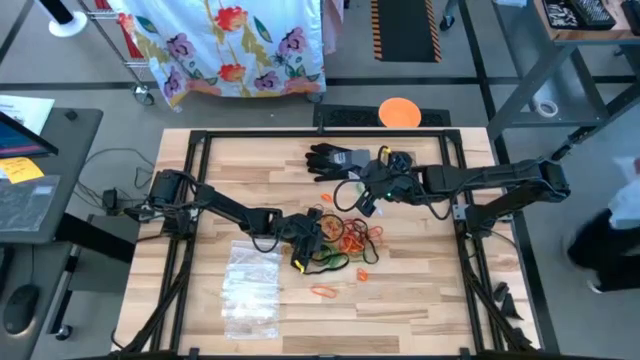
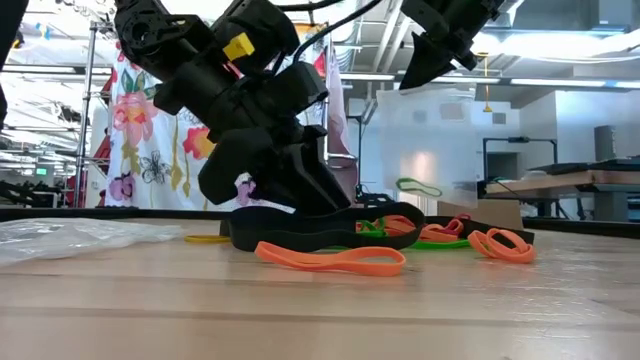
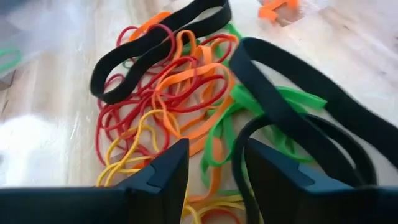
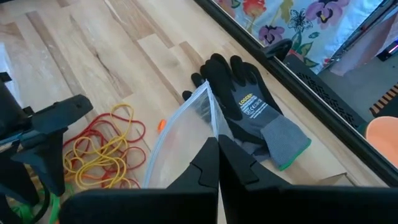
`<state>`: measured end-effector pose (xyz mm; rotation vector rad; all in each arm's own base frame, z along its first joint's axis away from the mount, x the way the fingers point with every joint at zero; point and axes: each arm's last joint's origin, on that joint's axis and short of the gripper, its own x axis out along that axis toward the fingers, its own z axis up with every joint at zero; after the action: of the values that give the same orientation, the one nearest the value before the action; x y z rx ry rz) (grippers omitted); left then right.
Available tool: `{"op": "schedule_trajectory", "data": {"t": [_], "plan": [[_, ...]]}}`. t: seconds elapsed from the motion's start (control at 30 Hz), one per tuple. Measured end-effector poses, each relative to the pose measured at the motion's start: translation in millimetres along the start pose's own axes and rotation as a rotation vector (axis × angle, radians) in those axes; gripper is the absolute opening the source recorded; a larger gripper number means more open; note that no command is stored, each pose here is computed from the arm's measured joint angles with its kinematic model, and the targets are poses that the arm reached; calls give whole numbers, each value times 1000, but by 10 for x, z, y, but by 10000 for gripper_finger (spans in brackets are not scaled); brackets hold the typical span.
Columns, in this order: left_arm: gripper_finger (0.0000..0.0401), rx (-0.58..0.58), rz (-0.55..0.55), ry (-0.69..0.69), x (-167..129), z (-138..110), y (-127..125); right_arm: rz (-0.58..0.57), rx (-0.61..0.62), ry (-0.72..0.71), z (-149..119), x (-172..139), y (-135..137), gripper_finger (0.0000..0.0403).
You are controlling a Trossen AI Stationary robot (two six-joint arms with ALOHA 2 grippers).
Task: Sort rubber bands
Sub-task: Put the green rubber band into the transparent zip bag
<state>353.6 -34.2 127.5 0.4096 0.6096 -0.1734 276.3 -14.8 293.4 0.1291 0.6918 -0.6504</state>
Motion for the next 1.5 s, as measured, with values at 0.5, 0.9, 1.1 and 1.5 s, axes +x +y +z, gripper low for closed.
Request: {"op": "schedule_trajectory", "data": {"t": [0.5, 0.9, 1.1, 1.5], "plan": [[150, -64, -43, 0, 164, -2, 30, 2, -11, -8, 13, 3, -2, 0], [119, -73, -13, 17, 151, 15, 49, 5, -38, -15, 21, 3, 1, 0], [13, -76, -15, 13, 151, 24, 35, 5, -37, -15, 20, 3, 1, 0], [1, 13, 115, -19, -365, 497, -28, 20, -19, -9, 18, 3, 5, 0]]}}
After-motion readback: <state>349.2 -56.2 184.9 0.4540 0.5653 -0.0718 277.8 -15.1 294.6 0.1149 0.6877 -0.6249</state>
